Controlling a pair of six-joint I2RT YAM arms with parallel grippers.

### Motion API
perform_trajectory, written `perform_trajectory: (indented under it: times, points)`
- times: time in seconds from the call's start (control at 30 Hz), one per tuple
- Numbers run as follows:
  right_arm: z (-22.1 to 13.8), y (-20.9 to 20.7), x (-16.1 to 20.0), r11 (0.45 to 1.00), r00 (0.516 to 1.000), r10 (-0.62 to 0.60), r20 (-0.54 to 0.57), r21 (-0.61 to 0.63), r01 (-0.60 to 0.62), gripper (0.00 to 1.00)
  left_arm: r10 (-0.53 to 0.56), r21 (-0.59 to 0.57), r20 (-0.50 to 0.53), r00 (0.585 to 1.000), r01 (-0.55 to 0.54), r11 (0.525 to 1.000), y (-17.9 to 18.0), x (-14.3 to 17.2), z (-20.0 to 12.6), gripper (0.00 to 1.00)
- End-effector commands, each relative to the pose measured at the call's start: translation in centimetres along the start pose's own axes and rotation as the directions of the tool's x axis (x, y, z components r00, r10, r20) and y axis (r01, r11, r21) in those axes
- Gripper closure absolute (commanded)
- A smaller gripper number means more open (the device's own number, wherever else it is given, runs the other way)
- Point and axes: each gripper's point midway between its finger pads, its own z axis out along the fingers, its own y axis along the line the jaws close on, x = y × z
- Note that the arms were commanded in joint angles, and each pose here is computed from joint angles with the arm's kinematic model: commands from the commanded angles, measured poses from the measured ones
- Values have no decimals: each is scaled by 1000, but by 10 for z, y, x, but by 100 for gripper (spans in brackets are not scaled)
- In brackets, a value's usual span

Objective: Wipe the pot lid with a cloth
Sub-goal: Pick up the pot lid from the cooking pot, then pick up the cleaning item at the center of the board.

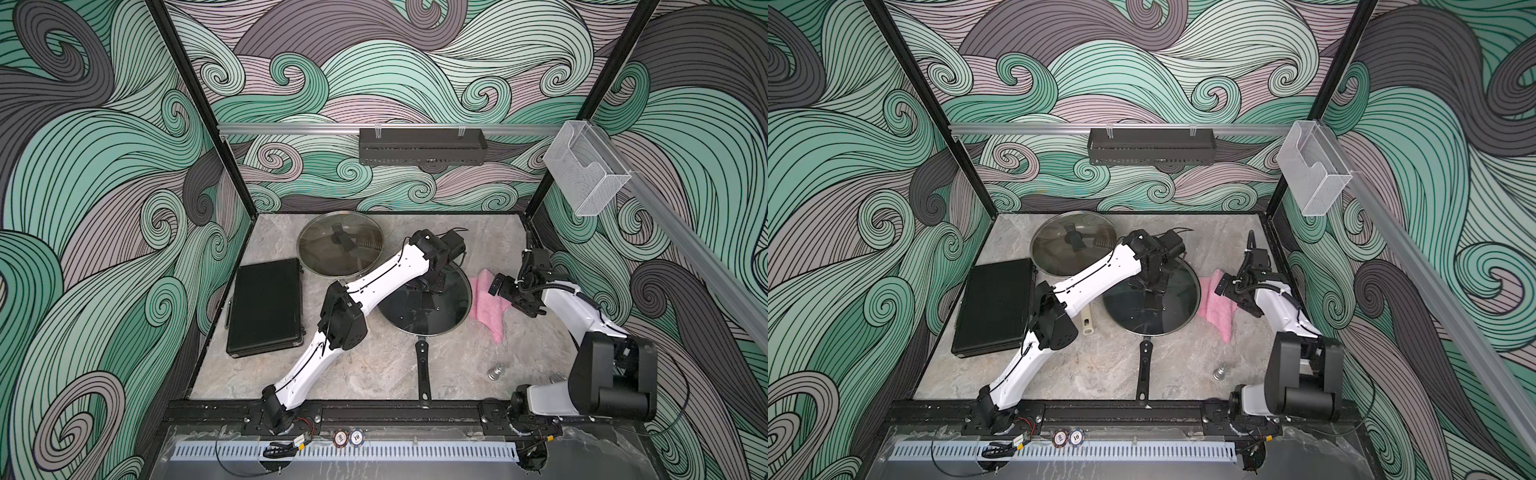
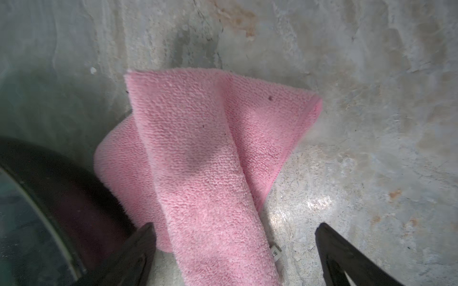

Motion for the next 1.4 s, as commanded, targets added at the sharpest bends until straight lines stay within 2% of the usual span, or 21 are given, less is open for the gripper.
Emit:
perform_trajectory:
  times: [0.0, 0.1, 0.17, 0.4, 0.5, 0.6, 0.73, 0.87, 0.93, 0.97, 1.07, 1.13, 1.23, 1.3, 1.37]
  points:
    - [5, -1, -1, 1000, 1000, 21, 4, -6, -21, 1, 20, -71, -18, 1000, -21, 997, 20, -3, 7, 59]
    - [6, 0, 0, 1000, 1000, 22, 3, -10, -22, 1, 18, -71, 15, 1000, -16, 997, 22, -7, -5, 77]
    - [8, 1, 1, 1000, 1000, 15, 1, -18, -15, 2, 11, -53, 37, 999, -9, 999, 21, -10, -15, 83]
    - [19, 14, -2, 998, 998, -46, -40, -55, 43, 4, -30, -3, 180, 983, 31, 1000, 26, -34, -57, 93]
    - [28, 30, -5, 993, 995, -56, -77, -112, 47, 7, -61, 63, 278, 959, 45, 997, 26, -50, -88, 97]
    - [43, 31, -6, 995, 992, -65, -109, -77, 57, 10, -86, 109, 367, 926, 50, 993, 31, -63, -120, 100]
    - [61, 39, 1, 992, 982, -55, -180, -119, 34, 30, -128, 175, 433, 892, 57, 983, 37, -74, -151, 100]
    - [59, 31, -1, 995, 984, -51, -170, -92, 36, 74, -138, 206, 488, 862, 40, 978, 43, -79, -176, 100]
    - [49, 28, -10, 995, 990, -44, -135, -91, 32, 88, -128, 223, 530, 839, 8, 975, 43, -82, -190, 100]
    - [40, 26, -17, 995, 993, -42, -109, -93, 31, 98, -113, 234, 560, 821, -26, 972, 41, -84, -198, 100]
    - [6, 26, -39, 993, 999, -39, -13, -115, 37, 100, -106, 280, 626, 773, -96, 955, 42, -90, -220, 100]
    - [-23, 38, -56, 983, 995, -65, 70, -165, 76, 100, -154, 417, 623, 767, -159, 895, 37, -95, -232, 100]
    - [-74, 64, -77, 955, 976, -87, 200, -263, 139, 100, -251, 611, 612, 750, -247, 752, 35, -100, -262, 100]
    - [-103, 80, -87, 932, 958, -87, 275, -317, 175, 100, -268, 653, 626, 732, -304, 694, 38, -100, -279, 100]
    - [-132, 102, -95, 887, 939, -77, 334, -408, 218, 100, -267, 684, 630, 729, -358, 635, 41, -98, -290, 100]
